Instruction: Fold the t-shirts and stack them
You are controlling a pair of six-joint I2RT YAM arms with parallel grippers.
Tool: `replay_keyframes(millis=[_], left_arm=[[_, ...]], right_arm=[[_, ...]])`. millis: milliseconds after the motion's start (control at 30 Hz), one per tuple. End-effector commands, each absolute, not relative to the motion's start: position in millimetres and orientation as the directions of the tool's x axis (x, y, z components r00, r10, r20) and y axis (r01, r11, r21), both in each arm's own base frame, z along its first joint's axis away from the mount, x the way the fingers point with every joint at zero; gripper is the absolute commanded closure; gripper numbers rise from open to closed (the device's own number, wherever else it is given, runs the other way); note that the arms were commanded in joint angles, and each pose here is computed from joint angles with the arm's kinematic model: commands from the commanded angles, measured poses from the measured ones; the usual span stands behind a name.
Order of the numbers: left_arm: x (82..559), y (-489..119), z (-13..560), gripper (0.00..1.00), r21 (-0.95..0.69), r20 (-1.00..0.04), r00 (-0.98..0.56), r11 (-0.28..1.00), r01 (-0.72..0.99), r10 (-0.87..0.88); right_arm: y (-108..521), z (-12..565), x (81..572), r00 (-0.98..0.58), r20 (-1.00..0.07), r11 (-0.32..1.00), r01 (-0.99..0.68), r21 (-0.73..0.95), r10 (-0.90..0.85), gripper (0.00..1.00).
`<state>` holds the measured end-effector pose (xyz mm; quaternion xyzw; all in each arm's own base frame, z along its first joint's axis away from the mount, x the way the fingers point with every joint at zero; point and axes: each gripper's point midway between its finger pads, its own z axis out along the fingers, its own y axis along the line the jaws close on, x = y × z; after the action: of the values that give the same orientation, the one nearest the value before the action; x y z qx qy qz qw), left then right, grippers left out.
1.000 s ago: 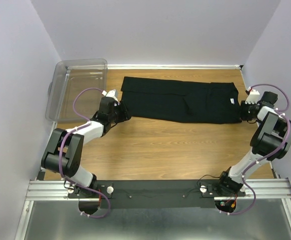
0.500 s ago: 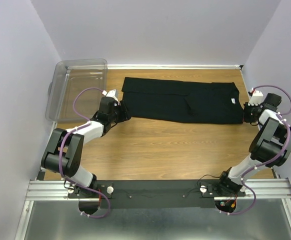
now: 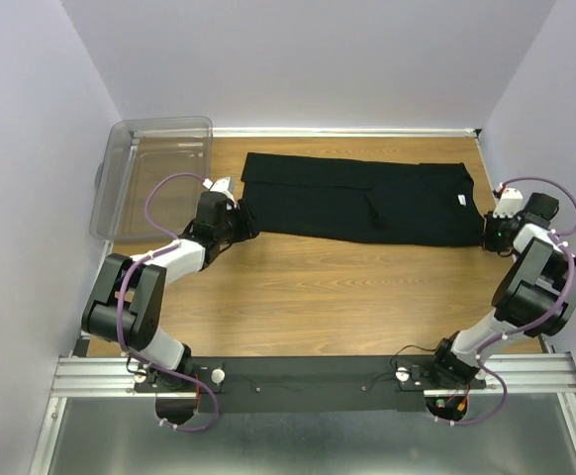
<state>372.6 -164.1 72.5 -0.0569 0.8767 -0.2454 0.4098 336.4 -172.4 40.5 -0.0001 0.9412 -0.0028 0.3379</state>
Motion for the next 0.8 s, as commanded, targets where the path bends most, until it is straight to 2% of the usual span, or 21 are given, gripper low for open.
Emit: replay_keyframes(millis=[0, 100, 133, 200, 267, 367, 400, 500, 533, 567, 667, 733, 767], left_arm=[[380.9, -168.6, 83.0, 0.37, -0.465, -0.719, -0.635, 0.875, 0.138, -0.282], [382.6, -167.6, 87.7, 0.37, -0.458, -0.728, -0.626, 0.878, 0.140, -0.280], [382.3, -167.2, 88.3, 0.37, -0.456, -0.729, -0.625, 0.879, 0.140, -0.279], [383.0, -165.9, 92.7, 0.37, -0.451, -0.736, -0.617, 0.881, 0.140, -0.279], [383.4, -163.1, 96.3, 0.37, -0.442, -0.745, -0.607, 0.887, 0.135, -0.279], [385.4, -157.8, 116.1, 0.37, -0.423, -0.780, -0.559, 0.895, 0.143, -0.280], [386.2, -153.4, 128.2, 0.36, -0.414, -0.800, -0.527, 0.900, 0.140, -0.286], [385.9, -144.2, 143.9, 0.34, -0.406, -0.827, -0.469, 0.906, 0.118, -0.310], [383.7, -143.9, 155.2, 0.33, -0.417, -0.837, -0.441, 0.900, 0.131, -0.323], [381.9, -143.2, 158.3, 0.32, -0.425, -0.846, -0.413, 0.894, 0.142, -0.336], [380.2, -145.5, 173.5, 0.29, -0.449, -0.860, -0.354, 0.875, 0.181, -0.368], [393.4, -152.9, 179.3, 0.28, -0.438, -0.871, -0.341, 0.873, 0.215, -0.354], [408.2, -161.3, 199.8, 0.28, -0.434, -0.877, -0.334, 0.867, 0.244, -0.345]], right_arm=[[-181.3, 44.9, 329.0, -0.776, -0.630, 0.998, 0.014, -0.058, -0.026, 0.99], [-185.8, 48.7, 331.8, -0.770, -0.638, 0.998, 0.019, -0.060, -0.024, 0.99], [-185.0, 49.8, 332.5, -0.767, -0.641, 0.998, 0.016, -0.057, -0.024, 0.96], [-182.6, 57.7, 336.4, -0.748, -0.663, 0.999, 0.003, -0.050, -0.031, 0.82], [-181.8, 68.0, 339.1, -0.728, -0.684, 0.999, 0.000, -0.055, -0.037, 0.81], [-178.8, 80.3, 342.2, -0.703, -0.709, 0.998, -0.020, -0.061, -0.057, 0.69], [-172.8, 87.4, 342.6, -0.682, -0.728, 0.998, -0.044, -0.055, -0.070, 0.54], [-155.4, 98.7, 340.1, -0.646, -0.754, 0.990, -0.134, -0.041, -0.119, 0.28], [-140.0, 107.4, 338.1, -0.612, -0.775, 0.977, -0.214, -0.026, -0.155, 0.12], [-132.5, 110.9, 336.9, -0.594, -0.786, 0.968, -0.250, -0.018, -0.168, 0.03], [-94.2, 124.0, 329.0, -0.520, -0.831, 0.902, -0.428, 0.052, -0.198, 0.00], [-69.4, 136.2, 324.9, -0.484, -0.858, 0.843, -0.522, 0.127, -0.170, 0.00], [-63.2, 136.6, 325.2, -0.490, -0.859, 0.827, -0.537, 0.167, -0.145, 0.00]])
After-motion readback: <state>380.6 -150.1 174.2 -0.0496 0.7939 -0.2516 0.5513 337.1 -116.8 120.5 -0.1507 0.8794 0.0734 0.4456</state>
